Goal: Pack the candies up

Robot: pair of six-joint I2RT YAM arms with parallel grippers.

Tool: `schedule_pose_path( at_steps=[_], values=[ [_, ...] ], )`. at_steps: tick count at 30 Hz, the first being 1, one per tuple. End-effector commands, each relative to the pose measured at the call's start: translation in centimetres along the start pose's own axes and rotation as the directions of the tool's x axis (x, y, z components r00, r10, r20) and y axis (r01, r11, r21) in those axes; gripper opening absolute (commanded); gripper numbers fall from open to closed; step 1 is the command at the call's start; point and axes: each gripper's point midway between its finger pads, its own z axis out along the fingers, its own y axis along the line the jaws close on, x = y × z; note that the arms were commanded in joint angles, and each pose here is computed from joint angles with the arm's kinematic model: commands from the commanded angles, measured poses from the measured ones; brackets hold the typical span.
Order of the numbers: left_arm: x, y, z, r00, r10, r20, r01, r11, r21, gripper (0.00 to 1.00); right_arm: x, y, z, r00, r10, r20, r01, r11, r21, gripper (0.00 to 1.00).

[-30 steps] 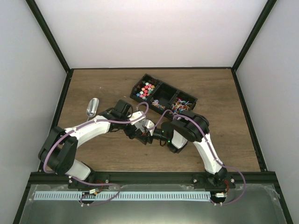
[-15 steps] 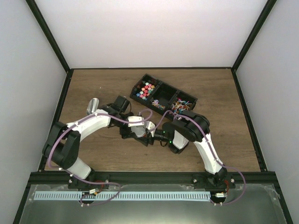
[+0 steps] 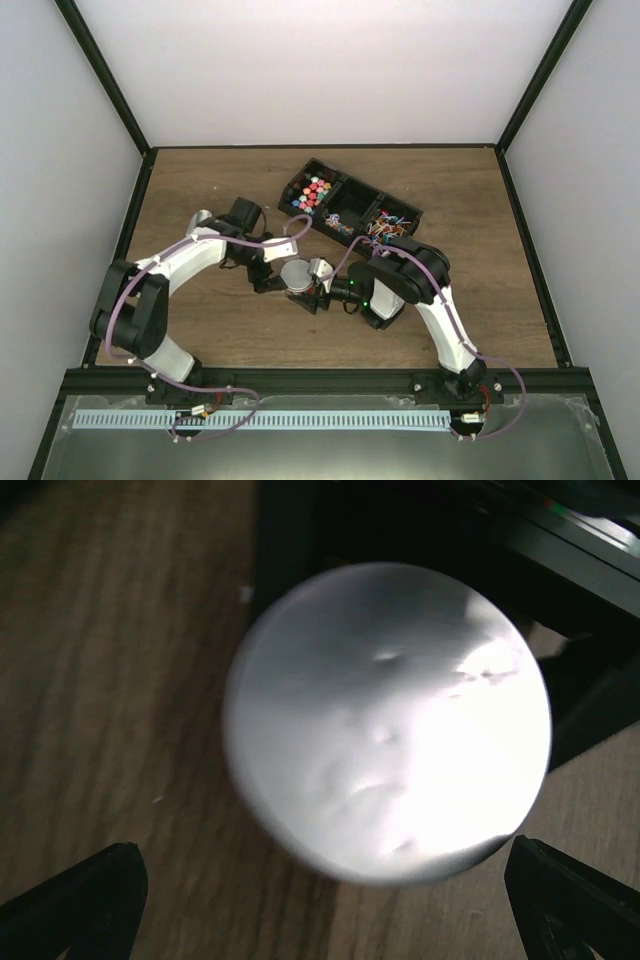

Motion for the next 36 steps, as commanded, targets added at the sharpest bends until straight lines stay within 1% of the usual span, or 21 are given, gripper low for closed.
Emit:
schedule_pose_path(
  at_steps=[1, 7, 11, 18, 21, 24, 28, 33, 36],
  values=[
    [-1.7, 1.6, -3.0, 0.988, -0.067, 0.14, 0.079, 0.994, -0.08, 1.0, -0.8, 0.3, 0.2, 0.999, -0.037, 0.015, 0.037, 0.999, -0.013, 0.99],
    [-1.4, 2.3, -4.6, 0.976, -0.115, 0.187, 0.142, 0.98, -0.14, 1.0, -1.0, 0.9, -0.4, 0.998, -0.068, 0.004, 0.068, 0.997, -0.033, 1.0],
    [-1.5, 3.2, -5.4, 0.963, -0.159, 0.217, 0.198, 0.965, -0.174, 1.0, -0.7, 1.2, -1.6, 0.997, -0.072, -0.03, 0.07, 0.997, -0.043, 1.0],
    [-1.4, 3.9, -6.1, 0.952, -0.179, 0.248, 0.236, 0.946, -0.224, 1.0, -0.4, 0.3, -4.4, 0.996, -0.049, -0.081, 0.048, 0.999, -0.007, 1.0],
    [-1.3, 4.4, -6.4, 0.942, -0.207, 0.263, 0.272, 0.932, -0.241, 1.0, -0.3, -0.3, -5.3, 0.995, -0.04, -0.096, 0.042, 0.999, 0.014, 1.0],
    [-1.3, 5.3, -7.1, 0.92, -0.255, 0.298, 0.334, 0.908, -0.254, 1.0, -1.0, -0.9, -6.2, 0.994, -0.044, -0.097, 0.047, 0.999, 0.028, 1.0],
    [-1.5, 6.9, -8.5, 0.877, -0.322, 0.356, 0.427, 0.863, -0.27, 1.0, -2.7, -1.5, -7.3, 0.994, -0.032, -0.104, 0.034, 0.999, 0.022, 1.0],
    [-2.0, 9.4, -10.5, 0.821, -0.384, 0.423, 0.521, 0.807, -0.279, 1.0, -5.7, -2.2, -8.9, 0.993, -0.024, -0.118, 0.026, 1.0, 0.013, 1.0],
    [-2.3, 11.2, -12.0, 0.774, -0.434, 0.461, 0.588, 0.763, -0.269, 1.0, -8.0, -3.7, -10.2, 0.991, -0.007, -0.132, 0.012, 0.999, 0.036, 1.0]
  ],
)
